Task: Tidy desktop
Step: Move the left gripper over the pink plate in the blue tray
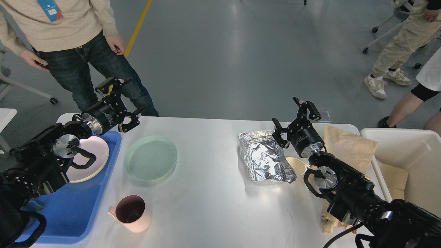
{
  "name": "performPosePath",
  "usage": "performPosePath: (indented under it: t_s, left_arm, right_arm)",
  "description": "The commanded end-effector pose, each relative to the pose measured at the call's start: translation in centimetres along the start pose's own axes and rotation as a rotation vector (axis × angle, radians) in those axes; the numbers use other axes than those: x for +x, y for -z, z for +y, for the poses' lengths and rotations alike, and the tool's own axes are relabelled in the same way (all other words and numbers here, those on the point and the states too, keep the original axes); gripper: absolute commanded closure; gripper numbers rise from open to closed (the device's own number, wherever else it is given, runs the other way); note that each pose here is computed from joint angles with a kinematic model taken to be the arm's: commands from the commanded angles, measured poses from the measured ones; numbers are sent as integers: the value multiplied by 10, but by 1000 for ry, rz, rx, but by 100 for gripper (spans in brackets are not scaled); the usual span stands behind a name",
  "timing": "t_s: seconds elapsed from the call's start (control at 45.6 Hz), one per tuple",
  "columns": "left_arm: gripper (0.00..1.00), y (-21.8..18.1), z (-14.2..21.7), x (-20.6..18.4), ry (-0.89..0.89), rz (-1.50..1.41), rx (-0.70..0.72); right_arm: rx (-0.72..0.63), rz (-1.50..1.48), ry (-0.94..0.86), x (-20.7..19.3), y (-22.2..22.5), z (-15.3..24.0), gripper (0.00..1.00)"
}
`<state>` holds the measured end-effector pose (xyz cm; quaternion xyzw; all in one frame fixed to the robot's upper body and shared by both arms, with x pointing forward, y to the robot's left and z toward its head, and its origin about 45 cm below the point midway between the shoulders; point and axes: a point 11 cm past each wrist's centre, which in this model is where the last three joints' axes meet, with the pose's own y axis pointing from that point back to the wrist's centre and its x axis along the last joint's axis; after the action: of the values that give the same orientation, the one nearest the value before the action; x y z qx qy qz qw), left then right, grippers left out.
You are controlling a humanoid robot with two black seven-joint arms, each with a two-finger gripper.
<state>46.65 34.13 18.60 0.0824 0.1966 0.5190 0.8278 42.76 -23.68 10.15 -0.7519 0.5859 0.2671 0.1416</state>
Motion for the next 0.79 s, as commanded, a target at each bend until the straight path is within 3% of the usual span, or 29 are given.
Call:
performPosePath:
  t_s: [0.0,0.219,0.395,0.46,0.658,0.767]
  left_arm:
    - [0,-4,-2,-2,14,-198,144]
    - [0,-28,-2,-1,23,-404,252]
    - [0,7,19,20,29,-689,578]
    - [0,4,22,22,50,-794,665]
    - [0,14,24,-18,328,-849,910]
    - [0,3,31,-19,355,-961,1025]
  right_arm:
    - [0,-1,1,0,0,0,0]
    - [0,-1,1,0,0,0,0]
    - [0,0,0,0,0,0,0]
    - [0,-1,1,0,0,0,0]
    - [0,0,0,0,0,0,0]
    - [0,0,0,0,0,0,0]
